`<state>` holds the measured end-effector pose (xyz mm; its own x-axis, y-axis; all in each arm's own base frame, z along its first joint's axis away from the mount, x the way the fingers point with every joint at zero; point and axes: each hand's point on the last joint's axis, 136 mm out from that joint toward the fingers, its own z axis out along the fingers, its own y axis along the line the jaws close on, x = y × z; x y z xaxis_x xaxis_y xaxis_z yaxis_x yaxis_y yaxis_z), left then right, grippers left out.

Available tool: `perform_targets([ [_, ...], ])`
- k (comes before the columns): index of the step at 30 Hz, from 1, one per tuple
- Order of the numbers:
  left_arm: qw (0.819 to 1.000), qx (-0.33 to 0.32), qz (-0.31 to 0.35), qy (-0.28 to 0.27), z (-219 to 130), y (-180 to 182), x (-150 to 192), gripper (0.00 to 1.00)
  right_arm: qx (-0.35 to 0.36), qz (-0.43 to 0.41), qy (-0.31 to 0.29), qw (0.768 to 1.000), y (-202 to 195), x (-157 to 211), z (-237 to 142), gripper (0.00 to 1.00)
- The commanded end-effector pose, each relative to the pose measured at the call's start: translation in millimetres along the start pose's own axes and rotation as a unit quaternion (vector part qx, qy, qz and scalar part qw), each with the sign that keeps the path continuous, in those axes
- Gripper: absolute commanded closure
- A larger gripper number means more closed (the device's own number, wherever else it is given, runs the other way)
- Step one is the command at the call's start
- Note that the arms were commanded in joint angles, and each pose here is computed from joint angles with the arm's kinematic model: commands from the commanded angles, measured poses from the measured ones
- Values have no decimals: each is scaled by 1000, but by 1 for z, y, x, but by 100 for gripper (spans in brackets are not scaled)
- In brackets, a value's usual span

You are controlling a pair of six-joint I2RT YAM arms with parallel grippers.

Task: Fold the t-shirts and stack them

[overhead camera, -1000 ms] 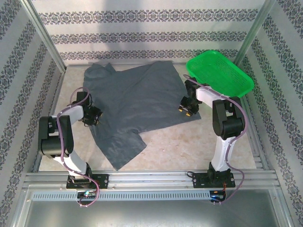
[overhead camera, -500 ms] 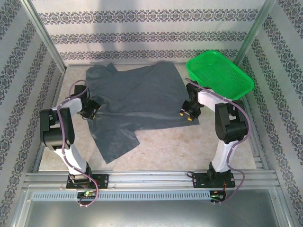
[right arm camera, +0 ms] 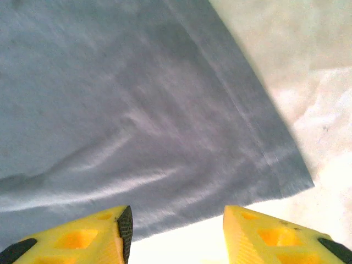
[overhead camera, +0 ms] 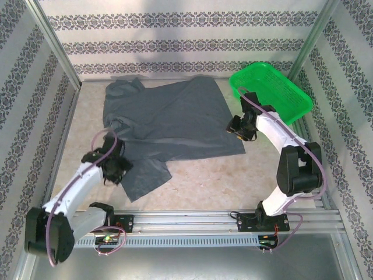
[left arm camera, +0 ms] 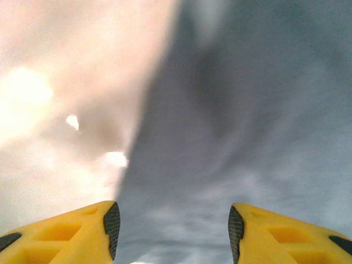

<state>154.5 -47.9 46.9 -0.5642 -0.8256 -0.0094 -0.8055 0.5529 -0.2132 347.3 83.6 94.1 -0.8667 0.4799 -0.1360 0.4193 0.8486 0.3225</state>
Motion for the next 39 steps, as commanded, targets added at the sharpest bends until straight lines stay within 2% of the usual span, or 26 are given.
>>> perform_targets([
  [1, 997, -32, -67, 37, -2, 31, 27, 45, -8, -8, 19, 1000, -4, 16, 2, 52],
  [8, 996, -9, -64, 64, 24, 17, 40, 45, -6, 3, 25, 1000, -13, 24, 10, 51],
  [14, 996, -25, -49, 70, 41, 6, 47, 54, -3, 13, 22, 1000, -20, 25, 11, 52],
  [18, 997, 0, -59, 50, 48, -10, 40, 69, 3, 15, 17, 1000, -22, 24, 10, 52],
  [21, 998, 4, -54, 28, 43, -17, 32, 90, 6, 22, 11, 1000, -26, 24, 9, 52],
  [23, 999, 1, -50, 16, 34, -16, 28, 100, 9, 36, 7, 999, -31, 24, 8, 52],
  [31, 996, 2, -90, 6, -13, 21, 35, 100, 51, 140, -4, 989, -77, 30, 11, 51],
  [39, 995, -1, -104, 2, -28, 36, 36, 100, 62, 144, 20, 987, -82, 21, 34, 53],
])
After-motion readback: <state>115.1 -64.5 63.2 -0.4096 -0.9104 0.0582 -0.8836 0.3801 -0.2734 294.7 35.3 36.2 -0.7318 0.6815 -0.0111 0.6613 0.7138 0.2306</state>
